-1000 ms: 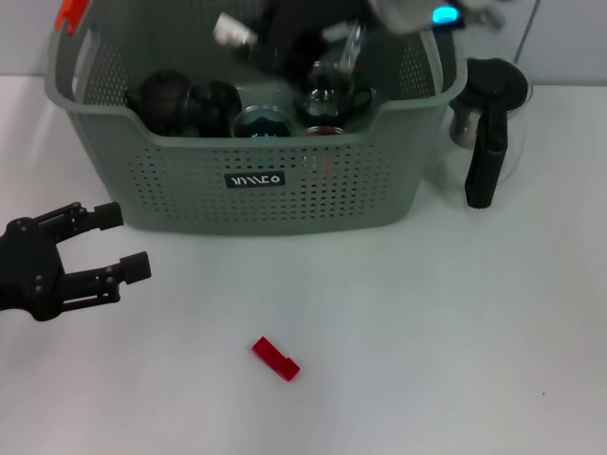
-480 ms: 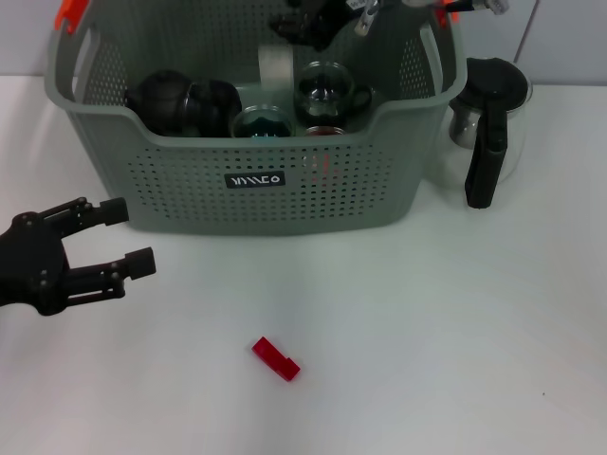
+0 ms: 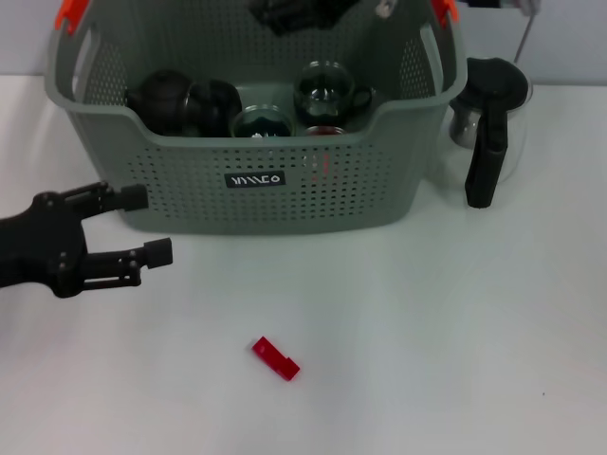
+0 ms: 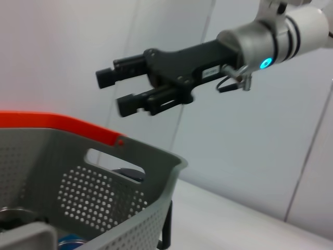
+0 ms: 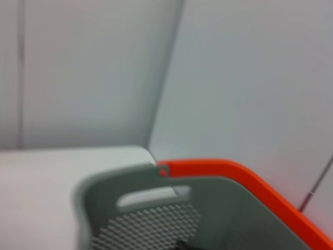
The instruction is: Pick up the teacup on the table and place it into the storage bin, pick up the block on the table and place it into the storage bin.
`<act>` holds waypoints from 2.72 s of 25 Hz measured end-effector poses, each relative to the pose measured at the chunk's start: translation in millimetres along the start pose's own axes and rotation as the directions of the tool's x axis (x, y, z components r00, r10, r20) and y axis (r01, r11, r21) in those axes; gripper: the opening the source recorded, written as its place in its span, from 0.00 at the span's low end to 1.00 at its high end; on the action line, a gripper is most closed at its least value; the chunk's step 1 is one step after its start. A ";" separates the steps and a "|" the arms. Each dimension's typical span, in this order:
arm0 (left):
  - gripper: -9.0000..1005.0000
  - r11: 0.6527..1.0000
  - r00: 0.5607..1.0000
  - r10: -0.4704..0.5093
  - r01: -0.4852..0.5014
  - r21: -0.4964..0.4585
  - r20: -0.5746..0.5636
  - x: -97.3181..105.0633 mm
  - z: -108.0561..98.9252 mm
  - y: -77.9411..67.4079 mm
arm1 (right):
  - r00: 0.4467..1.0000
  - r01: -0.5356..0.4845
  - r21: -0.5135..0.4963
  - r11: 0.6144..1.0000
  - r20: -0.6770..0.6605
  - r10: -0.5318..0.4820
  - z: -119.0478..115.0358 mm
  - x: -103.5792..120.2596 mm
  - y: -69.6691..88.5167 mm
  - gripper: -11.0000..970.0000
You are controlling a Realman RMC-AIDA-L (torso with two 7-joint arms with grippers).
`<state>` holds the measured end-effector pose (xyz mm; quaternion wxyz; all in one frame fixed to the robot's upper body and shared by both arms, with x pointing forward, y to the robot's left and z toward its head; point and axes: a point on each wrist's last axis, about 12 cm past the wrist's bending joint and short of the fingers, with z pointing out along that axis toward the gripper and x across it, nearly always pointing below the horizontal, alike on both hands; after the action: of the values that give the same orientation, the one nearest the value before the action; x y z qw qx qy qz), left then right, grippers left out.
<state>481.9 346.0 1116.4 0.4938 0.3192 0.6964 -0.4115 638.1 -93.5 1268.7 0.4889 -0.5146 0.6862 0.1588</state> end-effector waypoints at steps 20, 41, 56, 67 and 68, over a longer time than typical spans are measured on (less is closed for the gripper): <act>0.88 0.941 0.867 0.314 -0.231 0.247 -0.386 -37.2 73.0 17.0 | 0.951 -0.263 -0.416 0.871 0.043 0.307 -129.2 57.5 36.9 0.98; 0.88 0.865 0.575 0.502 -0.313 0.393 -0.646 -50.2 148.6 -4.3 | 0.862 -0.403 -0.417 0.815 0.126 0.491 -135.8 90.5 17.7 0.98; 0.88 0.736 0.292 0.666 -0.406 0.542 -0.686 -55.8 190.0 -23.1 | 0.808 -0.439 -0.416 0.796 0.205 0.553 -137.3 99.9 5.8 0.98; 0.88 0.652 0.186 0.743 -0.419 0.632 -0.643 -51.6 205.9 -36.4 | 0.782 -0.461 -0.419 0.782 0.224 0.582 -136.4 103.3 4.2 0.98; 0.88 0.645 0.178 0.749 -0.417 0.641 -0.638 -50.1 206.7 -37.9 | 0.778 -0.464 -0.420 0.780 0.227 0.585 -136.5 103.7 4.1 0.98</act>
<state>553.0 143.1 1137.8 0.1232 0.8003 0.5830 -0.0672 566.1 -247.4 1245.4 0.4396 -0.3396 0.6683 0.4947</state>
